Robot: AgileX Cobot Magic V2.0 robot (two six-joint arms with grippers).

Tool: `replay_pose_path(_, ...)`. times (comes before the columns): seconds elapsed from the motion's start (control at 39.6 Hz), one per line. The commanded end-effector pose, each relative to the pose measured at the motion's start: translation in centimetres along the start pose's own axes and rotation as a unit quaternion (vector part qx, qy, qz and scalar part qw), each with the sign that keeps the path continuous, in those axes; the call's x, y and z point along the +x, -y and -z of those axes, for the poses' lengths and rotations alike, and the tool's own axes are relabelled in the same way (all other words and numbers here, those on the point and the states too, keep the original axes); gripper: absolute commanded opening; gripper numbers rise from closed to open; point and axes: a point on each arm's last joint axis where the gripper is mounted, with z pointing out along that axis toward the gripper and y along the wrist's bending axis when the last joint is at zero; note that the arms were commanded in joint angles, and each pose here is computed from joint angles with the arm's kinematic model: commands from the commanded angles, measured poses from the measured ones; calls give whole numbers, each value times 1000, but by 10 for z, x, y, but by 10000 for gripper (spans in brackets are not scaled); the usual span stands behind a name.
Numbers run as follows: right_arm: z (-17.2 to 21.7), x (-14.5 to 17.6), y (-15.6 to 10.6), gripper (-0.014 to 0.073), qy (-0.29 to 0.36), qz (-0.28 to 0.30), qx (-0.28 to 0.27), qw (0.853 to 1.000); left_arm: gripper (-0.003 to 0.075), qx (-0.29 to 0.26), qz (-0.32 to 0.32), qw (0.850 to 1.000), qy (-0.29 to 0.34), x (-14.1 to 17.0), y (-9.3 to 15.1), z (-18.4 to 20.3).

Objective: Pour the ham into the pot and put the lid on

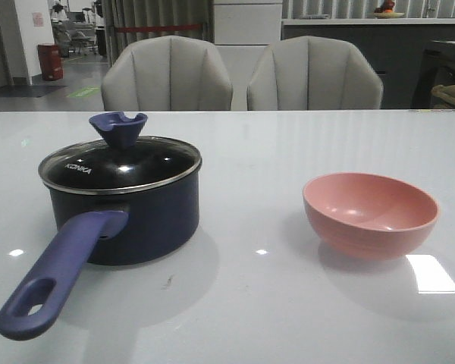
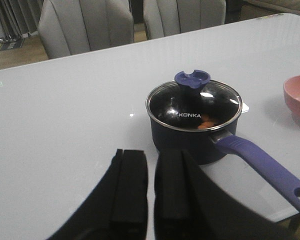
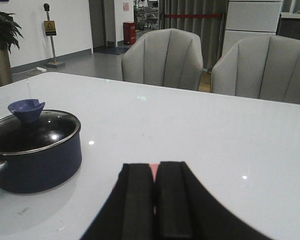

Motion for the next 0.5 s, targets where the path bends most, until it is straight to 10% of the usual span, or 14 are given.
replay_pose_path(0.0, 0, -16, 1, 139, 46, 4, 7, 999, 132, 4, 8, 996, 93, -15, 1, 4)
replay_pose_path(0.48, 0, -16, 1, 139, 46, 4, 7, 999, 132, -134, 40, 972, 189, 50, -3, -50)
